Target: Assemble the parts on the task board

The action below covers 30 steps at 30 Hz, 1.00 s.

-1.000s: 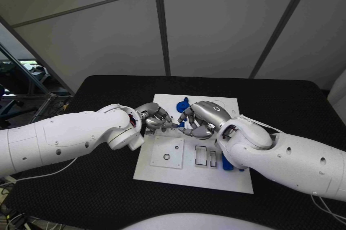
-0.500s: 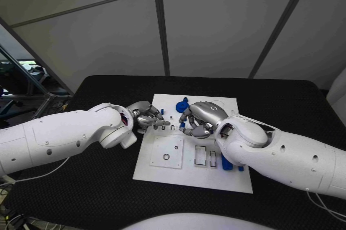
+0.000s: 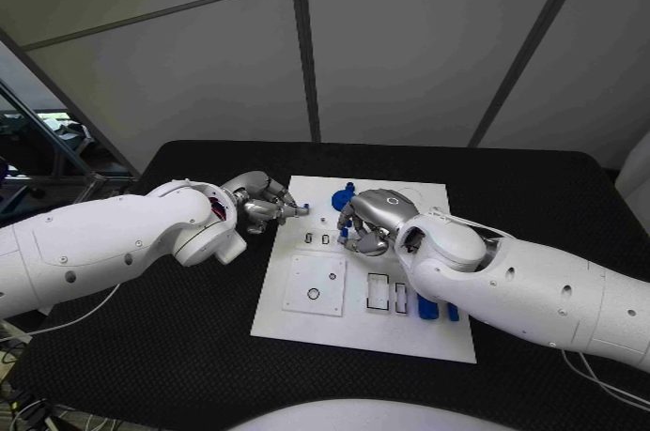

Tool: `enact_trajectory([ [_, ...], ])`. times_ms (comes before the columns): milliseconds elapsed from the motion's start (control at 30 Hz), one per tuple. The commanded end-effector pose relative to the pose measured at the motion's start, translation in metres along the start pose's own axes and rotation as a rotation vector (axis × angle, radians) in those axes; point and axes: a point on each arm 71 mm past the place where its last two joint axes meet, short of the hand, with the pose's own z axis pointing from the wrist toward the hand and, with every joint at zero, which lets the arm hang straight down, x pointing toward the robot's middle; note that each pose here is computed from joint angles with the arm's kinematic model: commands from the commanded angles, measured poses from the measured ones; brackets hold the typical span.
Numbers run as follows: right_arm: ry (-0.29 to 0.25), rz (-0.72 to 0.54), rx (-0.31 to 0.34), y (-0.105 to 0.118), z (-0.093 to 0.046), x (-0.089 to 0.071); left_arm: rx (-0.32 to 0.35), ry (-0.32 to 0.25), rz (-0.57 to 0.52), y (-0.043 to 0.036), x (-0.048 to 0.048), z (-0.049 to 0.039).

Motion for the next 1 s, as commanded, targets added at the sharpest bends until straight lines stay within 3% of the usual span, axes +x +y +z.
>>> enact_trajectory([
  [33, 0.036, -0.071, 0.017, 0.0, 0.003, 0.002, 0.028, -0.018, 0.001, -0.0041, -0.0022, -0.0011],
  [467, 0.09, -0.112, 0.017, 0.006, 0.01, 0.007, 0.041, -0.017, 0.0, -0.009, -0.0019, -0.001],
  [1000, 0.117, -0.127, 0.023, 0.007, 0.013, 0.009, 0.046, -0.009, 0.0, -0.0112, 0.0004, 0.0005],
])
